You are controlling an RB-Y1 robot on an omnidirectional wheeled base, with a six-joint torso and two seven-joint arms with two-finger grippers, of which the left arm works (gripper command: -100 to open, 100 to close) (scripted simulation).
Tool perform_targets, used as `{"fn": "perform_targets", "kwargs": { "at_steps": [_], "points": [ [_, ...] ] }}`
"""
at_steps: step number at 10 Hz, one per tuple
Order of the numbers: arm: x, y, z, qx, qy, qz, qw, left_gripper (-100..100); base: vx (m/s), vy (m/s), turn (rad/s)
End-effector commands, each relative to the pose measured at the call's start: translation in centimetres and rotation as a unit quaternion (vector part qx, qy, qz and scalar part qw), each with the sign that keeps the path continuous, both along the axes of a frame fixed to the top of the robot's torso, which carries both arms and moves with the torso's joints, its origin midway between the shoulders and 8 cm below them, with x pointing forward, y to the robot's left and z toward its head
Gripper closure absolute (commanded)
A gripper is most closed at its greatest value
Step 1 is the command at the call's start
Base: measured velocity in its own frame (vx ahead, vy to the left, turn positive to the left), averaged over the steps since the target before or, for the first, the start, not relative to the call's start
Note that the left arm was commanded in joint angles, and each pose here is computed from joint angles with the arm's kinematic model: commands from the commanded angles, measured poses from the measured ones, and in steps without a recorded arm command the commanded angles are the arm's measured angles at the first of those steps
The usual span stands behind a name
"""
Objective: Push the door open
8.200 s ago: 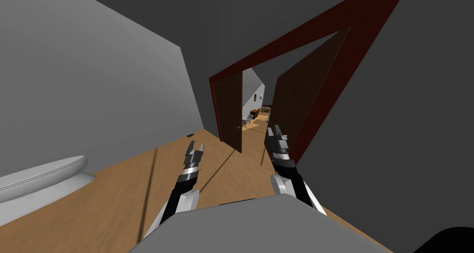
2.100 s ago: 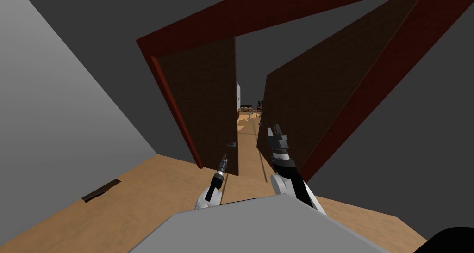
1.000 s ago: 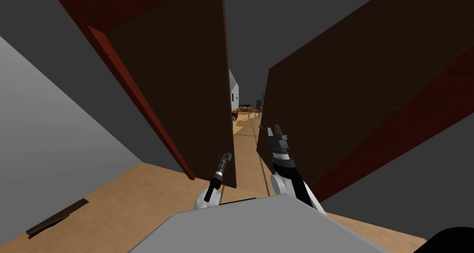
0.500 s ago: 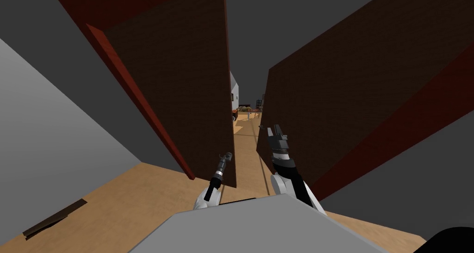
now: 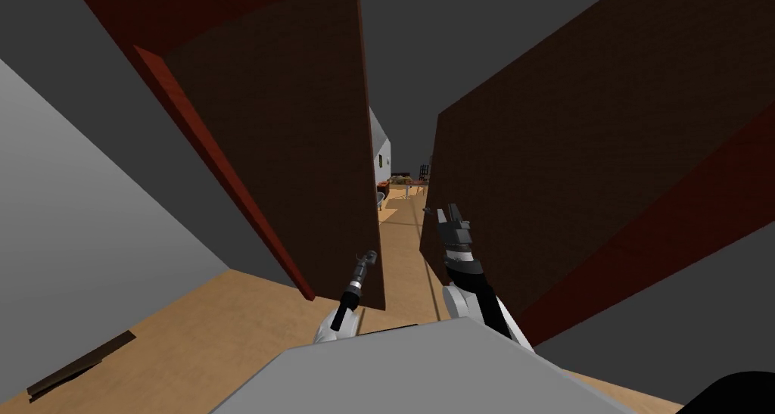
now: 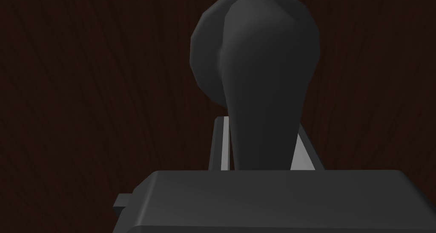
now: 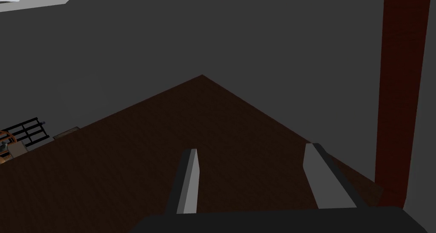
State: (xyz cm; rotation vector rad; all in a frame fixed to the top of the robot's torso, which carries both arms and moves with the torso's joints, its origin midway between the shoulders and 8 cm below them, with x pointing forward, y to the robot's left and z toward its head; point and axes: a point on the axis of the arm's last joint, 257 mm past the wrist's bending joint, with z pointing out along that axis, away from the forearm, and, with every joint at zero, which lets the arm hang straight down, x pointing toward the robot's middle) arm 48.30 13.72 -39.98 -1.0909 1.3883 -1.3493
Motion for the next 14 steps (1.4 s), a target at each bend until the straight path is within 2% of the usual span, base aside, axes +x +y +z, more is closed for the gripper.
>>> {"fn": "perform_targets", "kwargs": {
  "at_steps": [1,2,3,6,8,9,10,12,14],
  "points": [
    [0.2,1.2,0.3,0.004,-0.002,0.008,1.0000,100,0.113,-0.061,0.005],
    [0.4,1.0,0.7,0.003,-0.007,0.008,0.9999,100,0.056,-0.018,-0.002],
    [0.7,2.5,0.9,0.006,-0.010,0.021,0.9997,100,0.147,-0.053,0.034],
    [0.9,4.6,0.9,0.009,-0.010,0.041,0.9991,100,0.169,-0.115,0.067],
    [1.2,4.9,1.4,0.008,-0.016,0.045,0.9988,100,0.128,-0.079,0.026],
    [1.0,5.0,0.9,0.009,-0.010,0.045,0.9989,100,0.039,-0.005,-0.002],
    [1.1,6.2,0.9,0.010,-0.010,0.058,0.9982,100,0.093,-0.065,0.057],
    [1.2,7.3,1.0,0.010,-0.010,0.071,0.9973,100,0.149,-0.114,0.072],
    [1.1,7.4,0.9,0.011,-0.009,0.072,0.9973,100,0.084,-0.051,0.020]
  ]
}}
